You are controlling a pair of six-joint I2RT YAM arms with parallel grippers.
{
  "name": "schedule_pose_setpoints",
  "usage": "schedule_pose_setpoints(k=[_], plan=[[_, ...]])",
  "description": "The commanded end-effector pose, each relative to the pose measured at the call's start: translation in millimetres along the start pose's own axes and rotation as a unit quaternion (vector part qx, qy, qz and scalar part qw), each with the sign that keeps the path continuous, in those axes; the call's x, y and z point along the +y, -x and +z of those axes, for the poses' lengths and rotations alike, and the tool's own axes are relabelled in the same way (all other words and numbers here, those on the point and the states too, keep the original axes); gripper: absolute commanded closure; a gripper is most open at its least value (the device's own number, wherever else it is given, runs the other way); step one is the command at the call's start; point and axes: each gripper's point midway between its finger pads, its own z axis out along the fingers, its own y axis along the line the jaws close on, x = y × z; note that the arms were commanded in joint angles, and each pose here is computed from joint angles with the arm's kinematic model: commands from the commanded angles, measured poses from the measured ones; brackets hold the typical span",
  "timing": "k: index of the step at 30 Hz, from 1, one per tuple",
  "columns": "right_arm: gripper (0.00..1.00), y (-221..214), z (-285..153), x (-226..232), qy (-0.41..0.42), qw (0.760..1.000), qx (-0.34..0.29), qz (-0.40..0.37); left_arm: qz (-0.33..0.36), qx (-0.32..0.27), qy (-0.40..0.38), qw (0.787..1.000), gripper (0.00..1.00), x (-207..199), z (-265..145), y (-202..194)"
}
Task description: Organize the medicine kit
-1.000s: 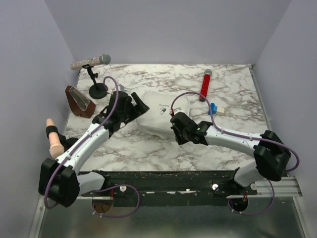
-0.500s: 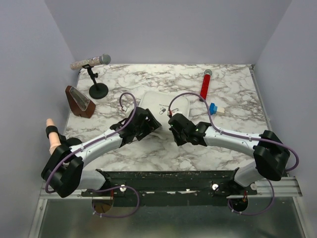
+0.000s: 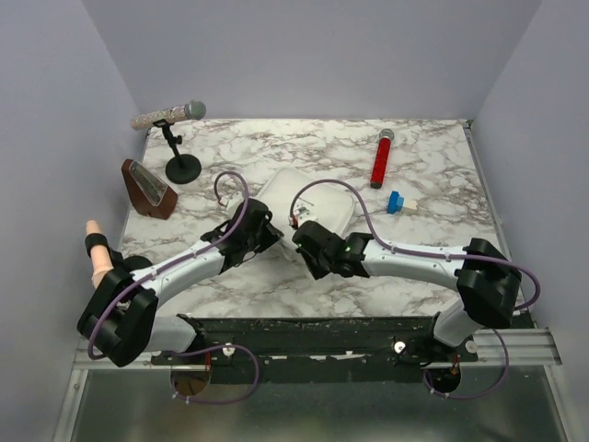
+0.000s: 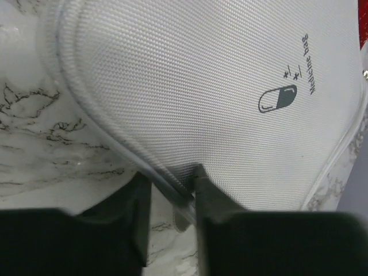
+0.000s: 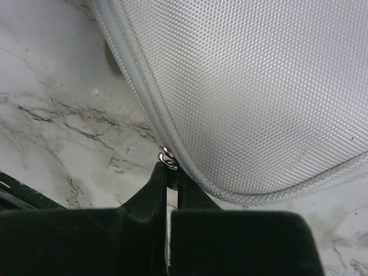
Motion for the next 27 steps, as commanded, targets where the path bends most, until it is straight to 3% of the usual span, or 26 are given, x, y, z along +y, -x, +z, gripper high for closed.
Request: schedule_pose_setpoints(k=[1, 6, 14, 27], plan=[[0.99, -8.7, -4.5, -7.9, -0.02, 1.0, 0.003, -0.011, 0.036, 0.009, 0.055, 0.998, 0.97, 44.3, 16.1, 8.0], [0.99, -36.2, -11.4, -38.8, -0.073, 0.997, 0.016, -0.004, 0.037, 0.022, 0.096, 0.994, 1.0, 72.5, 28.7, 18.4], [0.99, -59.6, -15.6, -64.0, -0.097, 0.994, 0.028, 0.042, 0.031, 0.003, 0.112, 0.993, 1.0, 85.1, 30.9, 42.1], [0.99, -27.0, -11.8, -138.5, -0.1, 0.971, -0.002, 0.216, 0.095, 0.0, 0.11, 0.989, 1.0, 81.5, 25.4, 62.7]])
